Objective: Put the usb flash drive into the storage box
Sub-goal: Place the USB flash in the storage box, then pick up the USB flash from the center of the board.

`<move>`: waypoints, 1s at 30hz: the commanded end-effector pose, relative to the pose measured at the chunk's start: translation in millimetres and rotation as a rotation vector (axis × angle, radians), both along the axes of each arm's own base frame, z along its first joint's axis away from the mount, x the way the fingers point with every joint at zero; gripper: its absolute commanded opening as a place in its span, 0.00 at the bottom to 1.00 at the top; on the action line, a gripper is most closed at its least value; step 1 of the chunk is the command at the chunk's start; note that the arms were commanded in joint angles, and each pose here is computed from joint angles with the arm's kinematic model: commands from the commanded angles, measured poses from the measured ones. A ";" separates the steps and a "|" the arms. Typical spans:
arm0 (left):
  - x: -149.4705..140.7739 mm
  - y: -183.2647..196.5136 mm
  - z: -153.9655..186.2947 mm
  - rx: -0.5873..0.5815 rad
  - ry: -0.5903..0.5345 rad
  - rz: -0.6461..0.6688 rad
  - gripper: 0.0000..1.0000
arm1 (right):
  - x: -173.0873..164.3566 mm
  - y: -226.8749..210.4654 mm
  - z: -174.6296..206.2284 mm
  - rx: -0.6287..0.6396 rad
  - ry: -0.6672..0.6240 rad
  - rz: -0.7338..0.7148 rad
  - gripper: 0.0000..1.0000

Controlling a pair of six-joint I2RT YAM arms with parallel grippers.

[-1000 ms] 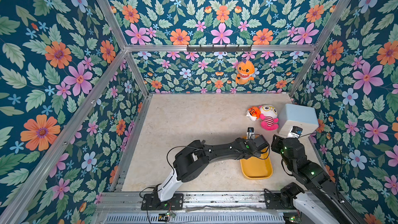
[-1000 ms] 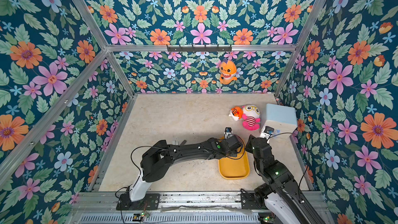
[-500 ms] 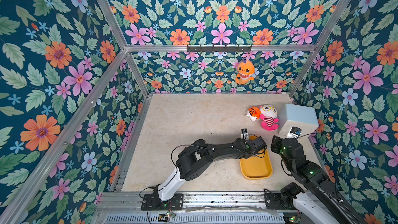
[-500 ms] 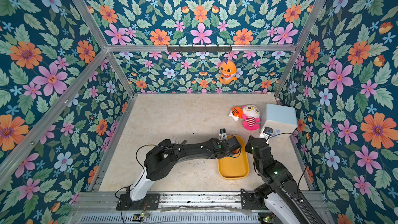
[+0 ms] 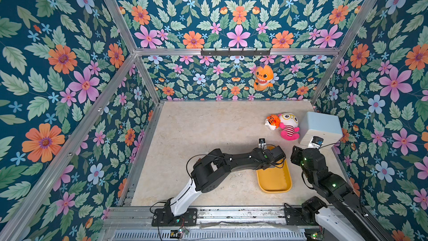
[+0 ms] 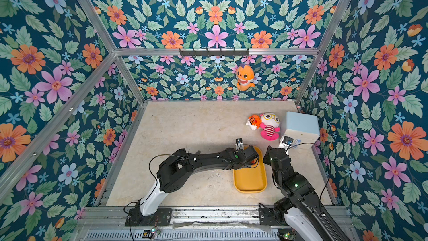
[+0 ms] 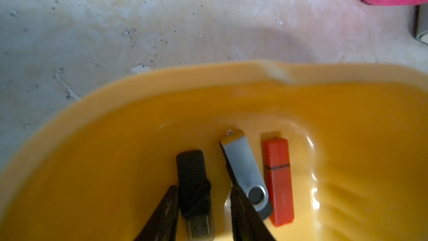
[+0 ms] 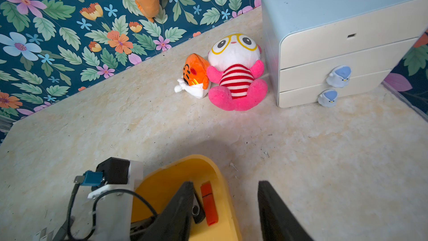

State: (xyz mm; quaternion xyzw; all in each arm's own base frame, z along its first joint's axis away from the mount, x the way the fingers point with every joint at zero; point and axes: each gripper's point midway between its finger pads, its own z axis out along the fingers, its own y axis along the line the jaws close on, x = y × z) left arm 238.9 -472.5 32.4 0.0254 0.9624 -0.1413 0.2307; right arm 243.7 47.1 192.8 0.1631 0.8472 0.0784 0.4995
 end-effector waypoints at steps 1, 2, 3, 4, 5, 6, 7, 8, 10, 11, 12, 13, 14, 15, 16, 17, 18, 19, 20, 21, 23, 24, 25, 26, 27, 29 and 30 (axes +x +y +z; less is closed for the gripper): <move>-2.3 3.1 5.2 0.012 0.011 -0.001 0.45 | 2.0 2.3 2.3 0.008 -0.012 0.007 0.51; -2.2 1.4 11.5 0.003 0.003 -0.003 0.45 | 2.0 2.5 2.2 0.008 -0.012 0.007 0.51; -2.3 -0.9 19.0 -0.008 -0.006 -0.008 0.46 | 2.1 2.7 2.6 0.009 -0.012 0.008 0.51; -2.3 -3.4 27.2 -0.020 -0.016 -0.014 0.46 | 2.6 3.0 3.5 0.009 -0.014 0.009 0.51; -2.7 -5.8 37.0 -0.030 -0.030 -0.023 0.46 | 2.9 3.4 4.2 0.010 -0.015 0.010 0.51; -2.3 -7.8 47.4 -0.040 -0.045 -0.030 0.46 | 3.5 4.3 5.9 0.012 -0.017 0.014 0.51; -2.1 -9.1 57.0 -0.048 -0.060 -0.036 0.46 | 4.0 5.0 7.8 0.016 -0.018 0.016 0.51; -1.4 -8.8 66.9 -0.055 -0.072 -0.040 0.47 | 4.5 6.5 9.6 0.018 -0.018 0.022 0.51; -1.0 -3.7 84.3 -0.057 -0.093 -0.048 0.47 | 6.1 9.6 14.4 0.022 -0.019 0.034 0.51; -0.6 2.6 94.0 -0.050 -0.110 -0.047 0.47 | 6.8 12.1 17.3 0.028 -0.017 0.045 0.51; 0.7 12.2 101.9 -0.035 -0.125 -0.043 0.47 | 7.7 15.6 19.6 0.033 -0.013 0.060 0.52; 2.0 23.3 110.5 -0.020 -0.137 -0.035 0.46 | 8.6 19.8 21.9 0.041 -0.007 0.077 0.52; 3.6 39.0 118.2 0.001 -0.150 -0.024 0.46 | 9.5 26.7 24.3 0.056 0.006 0.107 0.52; 6.4 57.8 125.3 0.021 -0.166 -0.006 0.46 | 10.9 34.9 26.7 0.072 0.020 0.141 0.52; 8.5 75.7 132.9 0.030 -0.180 0.014 0.46 | 12.9 42.0 28.8 0.077 0.033 0.172 0.52; 9.7 97.7 139.9 0.041 -0.196 0.036 0.47 | 15.0 50.9 27.4 0.078 0.062 0.210 0.52; 12.0 124.3 144.6 0.052 -0.206 0.063 0.48 | 18.1 61.3 26.6 0.085 0.100 0.249 0.52; 14.1 147.2 148.1 0.055 -0.209 0.090 0.49 | 21.3 68.2 24.7 0.089 0.137 0.267 0.53; 15.3 176.5 148.0 0.064 -0.201 0.129 0.49 | 25.4 76.2 19.8 0.096 0.193 0.279 0.53; 16.0 207.6 148.0 0.069 -0.194 0.171 0.49 | 29.1 84.7 17.0 0.108 0.244 0.289 0.53; 14.4 258.6 148.5 0.076 -0.188 0.231 0.51 | 35.1 104.4 7.8 0.111 0.327 0.304 0.53; 11.9 285.1 149.7 0.090 -0.190 0.260 0.53 | 37.3 118.2 5.2 0.095 0.348 0.319 0.53; 10.9 311.7 150.9 0.108 -0.192 0.297 0.54 | 39.7 134.5 2.8 0.072 0.362 0.340 0.54; 8.7 332.4 151.0 0.133 -0.190 0.322 0.55 | 41.6 150.8 0.6 0.061 0.374 0.363 0.54; 7.5 352.6 154.6 0.149 -0.203 0.349 0.56 | 41.9 168.9 -2.9 0.066 0.394 0.393 0.55; 1.0 386.5 156.1 0.208 -0.213 0.389 0.57 | 43.2 206.2 -12.8 0.104 0.447 0.441 0.55; 0.2 399.4 159.8 0.231 -0.236 0.403 0.57 | 43.1 225.9 -19.0 0.113 0.471 0.462 0.55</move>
